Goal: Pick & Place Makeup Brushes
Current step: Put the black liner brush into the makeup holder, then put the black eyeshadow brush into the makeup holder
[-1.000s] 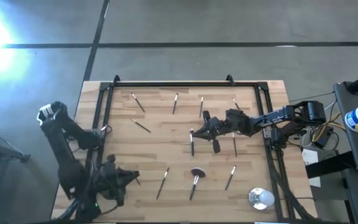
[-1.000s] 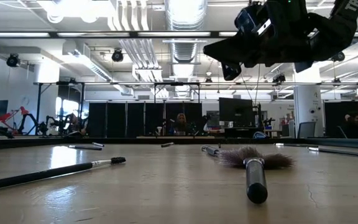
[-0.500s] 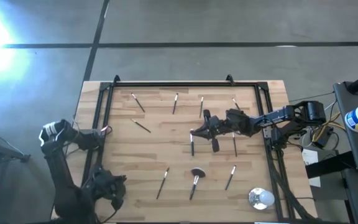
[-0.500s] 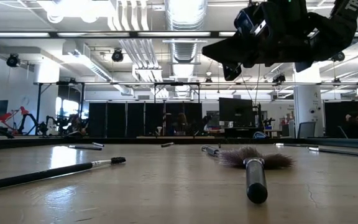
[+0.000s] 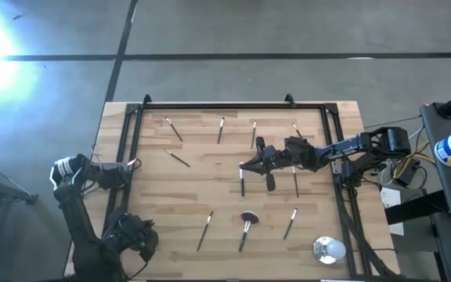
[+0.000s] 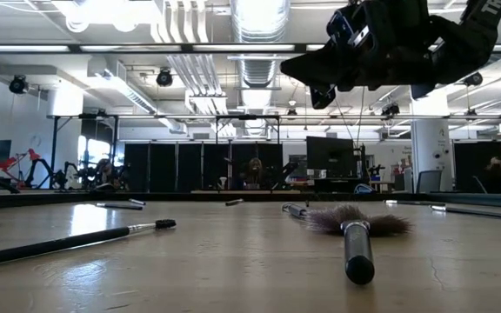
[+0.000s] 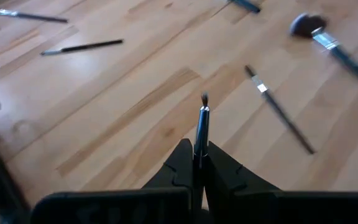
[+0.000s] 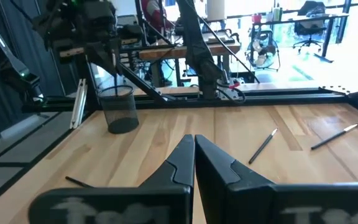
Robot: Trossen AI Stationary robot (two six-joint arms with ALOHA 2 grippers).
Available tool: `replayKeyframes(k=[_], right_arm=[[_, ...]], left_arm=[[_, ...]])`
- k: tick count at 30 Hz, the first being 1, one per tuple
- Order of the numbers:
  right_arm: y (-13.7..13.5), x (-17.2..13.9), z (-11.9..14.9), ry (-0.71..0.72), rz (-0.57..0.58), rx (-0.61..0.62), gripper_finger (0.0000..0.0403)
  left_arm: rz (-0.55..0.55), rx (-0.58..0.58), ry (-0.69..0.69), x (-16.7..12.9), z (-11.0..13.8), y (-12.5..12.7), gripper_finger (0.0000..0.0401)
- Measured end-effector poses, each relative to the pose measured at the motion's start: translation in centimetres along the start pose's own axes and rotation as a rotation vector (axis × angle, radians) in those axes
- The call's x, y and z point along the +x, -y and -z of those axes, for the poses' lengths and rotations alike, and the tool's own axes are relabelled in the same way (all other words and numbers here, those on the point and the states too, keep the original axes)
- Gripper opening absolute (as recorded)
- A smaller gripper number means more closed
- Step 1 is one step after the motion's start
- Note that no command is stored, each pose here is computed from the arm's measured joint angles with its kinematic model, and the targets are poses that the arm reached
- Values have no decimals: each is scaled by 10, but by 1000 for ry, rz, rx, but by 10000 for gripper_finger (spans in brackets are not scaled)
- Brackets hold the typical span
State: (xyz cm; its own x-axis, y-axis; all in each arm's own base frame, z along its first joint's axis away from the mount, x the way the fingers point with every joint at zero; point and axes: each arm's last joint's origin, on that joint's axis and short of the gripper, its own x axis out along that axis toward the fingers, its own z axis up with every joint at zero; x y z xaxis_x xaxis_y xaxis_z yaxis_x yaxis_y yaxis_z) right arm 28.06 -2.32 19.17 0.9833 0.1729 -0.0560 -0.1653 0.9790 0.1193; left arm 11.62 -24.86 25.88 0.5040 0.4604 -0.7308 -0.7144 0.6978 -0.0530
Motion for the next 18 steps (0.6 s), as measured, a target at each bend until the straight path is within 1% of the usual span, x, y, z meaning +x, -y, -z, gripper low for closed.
replayKeyframes(k=[4, 9, 18], right_arm=[[0, 0, 0, 1, 0, -3, 8], [0, 0, -1, 1, -1, -9, 8], [0, 1, -2, 7, -1, -12, 8]], left_arm=[[-41, 9, -31, 5, 8, -5, 12], [-35, 0, -41, 10, 13, -6, 13], [-17, -14, -60, 15, 19, -5, 75]])
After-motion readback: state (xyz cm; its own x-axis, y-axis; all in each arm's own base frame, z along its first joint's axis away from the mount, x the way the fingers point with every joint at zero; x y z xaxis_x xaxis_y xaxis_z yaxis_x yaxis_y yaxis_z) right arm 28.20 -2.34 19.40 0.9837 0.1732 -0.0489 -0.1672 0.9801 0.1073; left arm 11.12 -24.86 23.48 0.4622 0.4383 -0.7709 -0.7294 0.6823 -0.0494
